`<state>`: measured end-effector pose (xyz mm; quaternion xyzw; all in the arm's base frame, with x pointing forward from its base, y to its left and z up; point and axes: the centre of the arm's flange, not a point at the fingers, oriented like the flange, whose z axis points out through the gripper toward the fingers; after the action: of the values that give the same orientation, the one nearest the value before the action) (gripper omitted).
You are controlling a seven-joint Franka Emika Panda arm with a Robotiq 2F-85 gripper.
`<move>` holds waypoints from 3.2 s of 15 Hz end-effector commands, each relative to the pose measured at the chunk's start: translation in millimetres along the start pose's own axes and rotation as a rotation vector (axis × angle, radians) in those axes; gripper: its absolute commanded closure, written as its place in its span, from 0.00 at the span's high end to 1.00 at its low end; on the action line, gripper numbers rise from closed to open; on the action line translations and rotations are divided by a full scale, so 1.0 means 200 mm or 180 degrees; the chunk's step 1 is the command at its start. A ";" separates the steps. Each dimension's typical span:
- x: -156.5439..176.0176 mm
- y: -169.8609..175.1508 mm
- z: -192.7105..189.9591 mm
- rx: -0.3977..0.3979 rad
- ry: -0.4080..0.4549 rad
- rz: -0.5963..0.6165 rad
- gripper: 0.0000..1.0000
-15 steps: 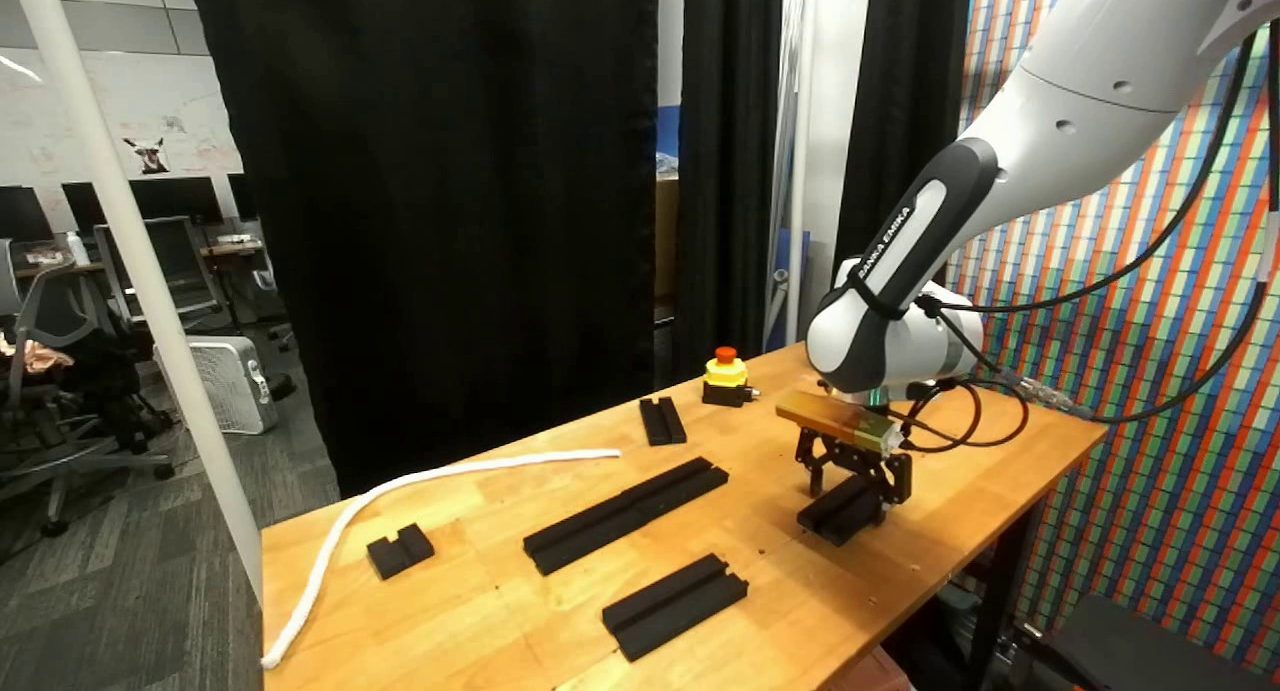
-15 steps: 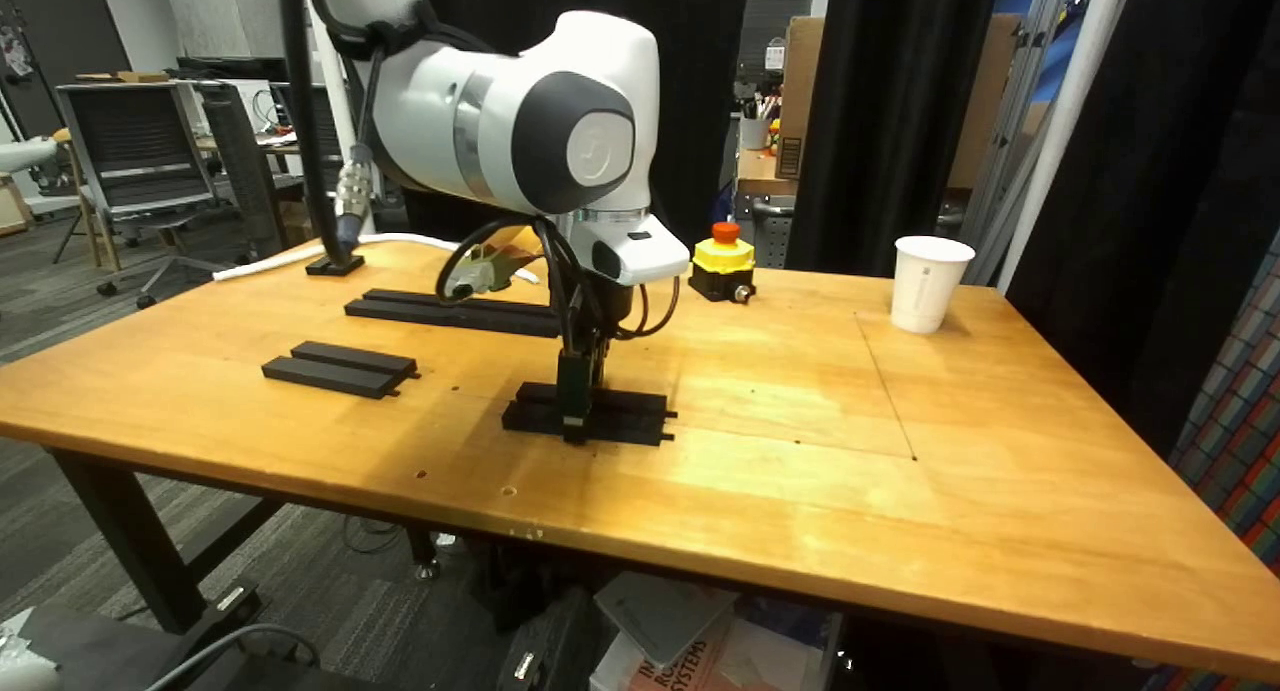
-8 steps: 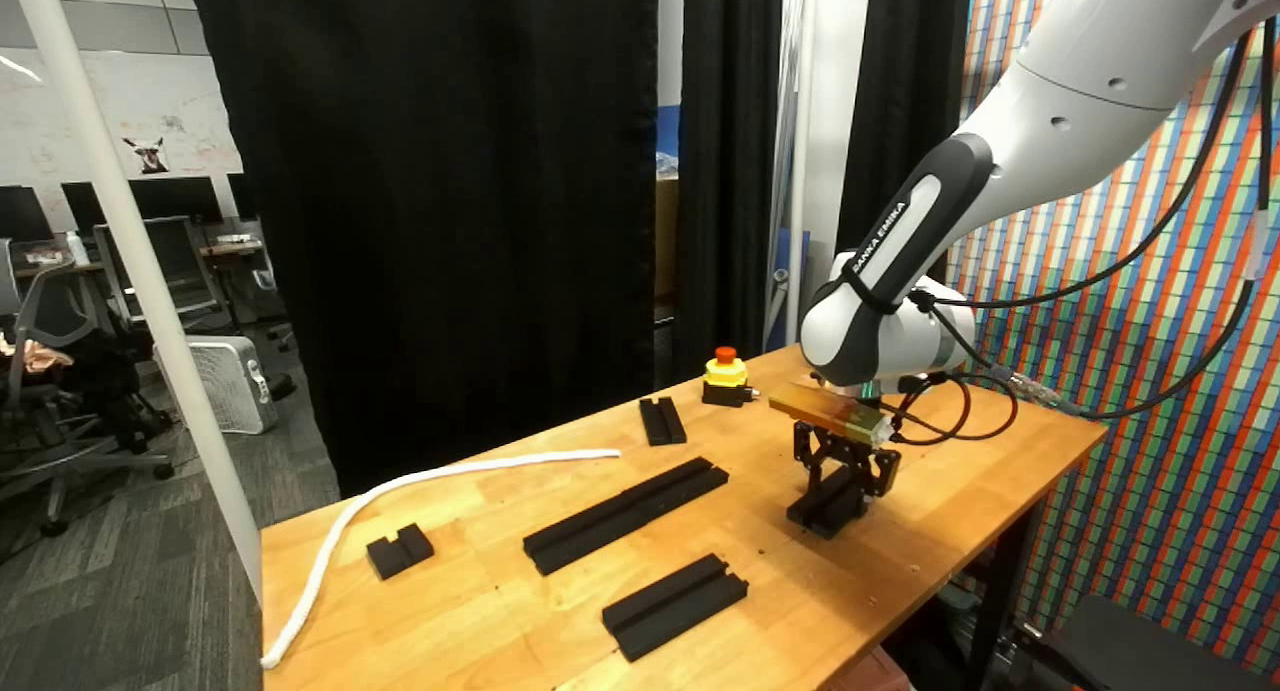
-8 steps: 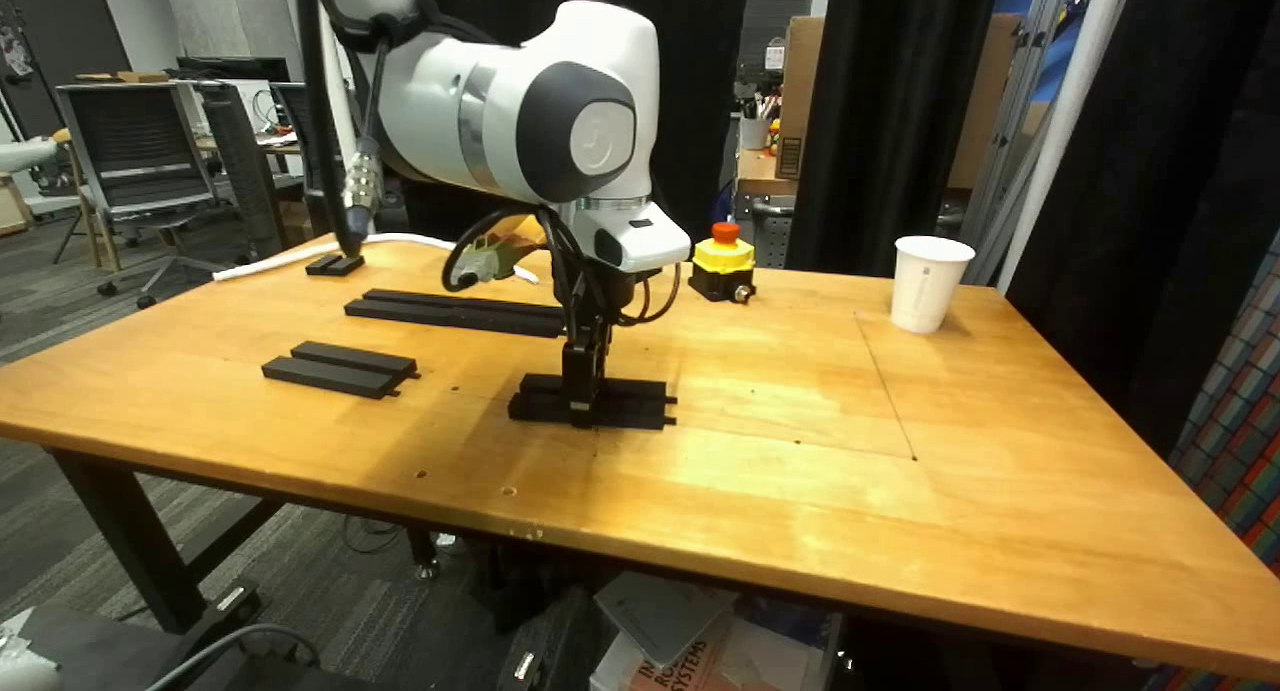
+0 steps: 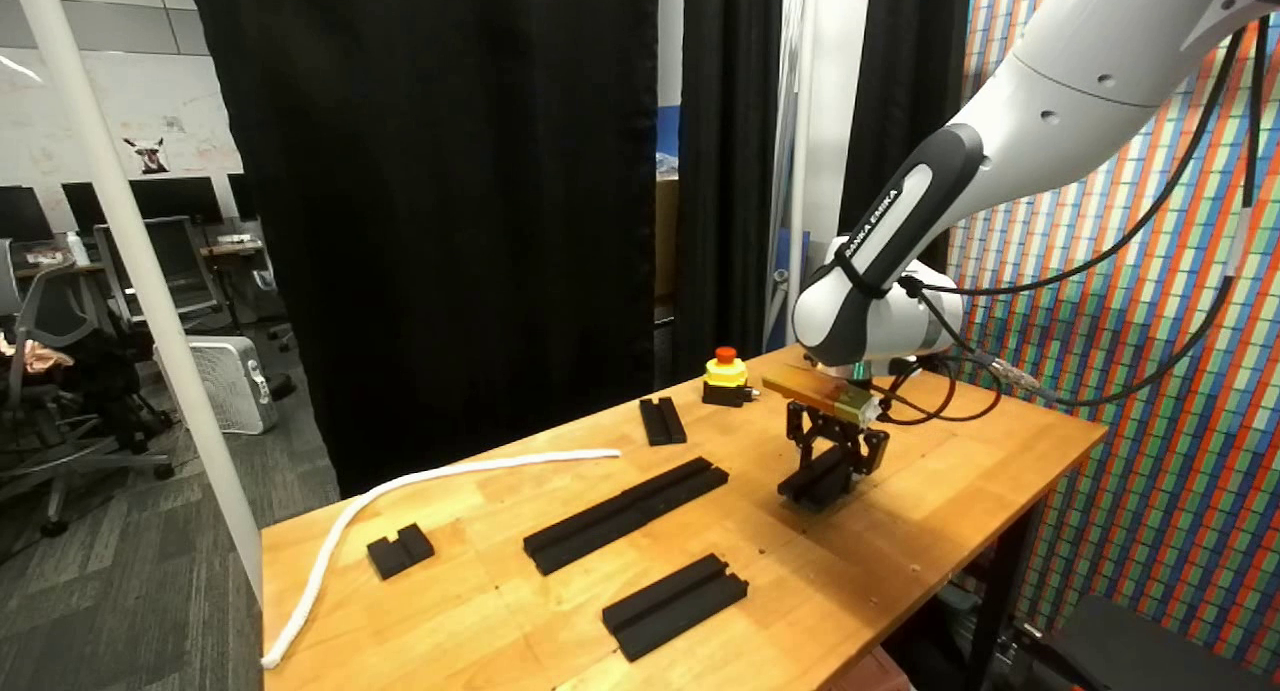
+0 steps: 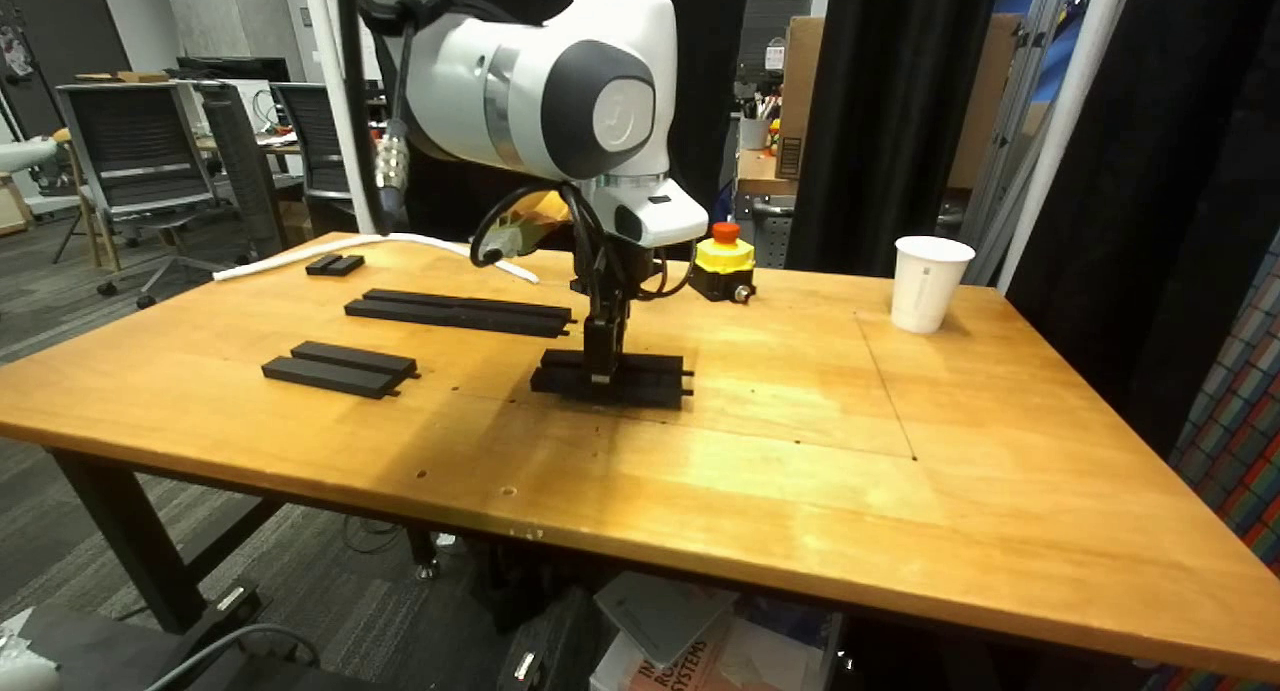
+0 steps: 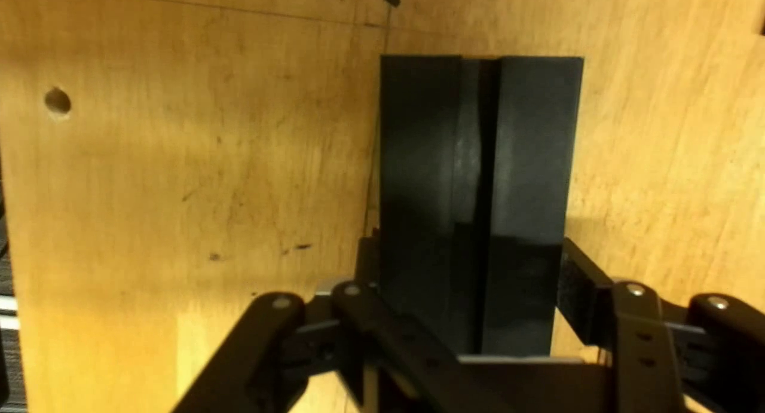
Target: Arrange the black objects on the table
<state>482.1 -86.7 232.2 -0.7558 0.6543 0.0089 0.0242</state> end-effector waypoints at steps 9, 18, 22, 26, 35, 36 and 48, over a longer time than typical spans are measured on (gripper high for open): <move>0.11 -0.45 -0.16 0.0127 -0.0032 0.0030 0.45; 0.09 -0.70 -0.12 0.0115 -0.0110 0.0164 0.45; 0.08 -0.75 -0.09 0.0113 -0.0154 0.0264 0.45; 0.06 -0.74 -0.04 0.0025 -0.0161 0.0353 0.45; -0.05 -0.72 0.03 -0.0075 -0.0169 0.0474 0.45; -0.06 -0.72 0.03 -0.0086 -0.0161 0.0480 0.45; 0.02 -0.66 0.01 -0.0107 -0.0105 0.0575 0.45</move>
<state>617.9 -67.0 227.3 -0.6998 0.7130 0.0340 0.0279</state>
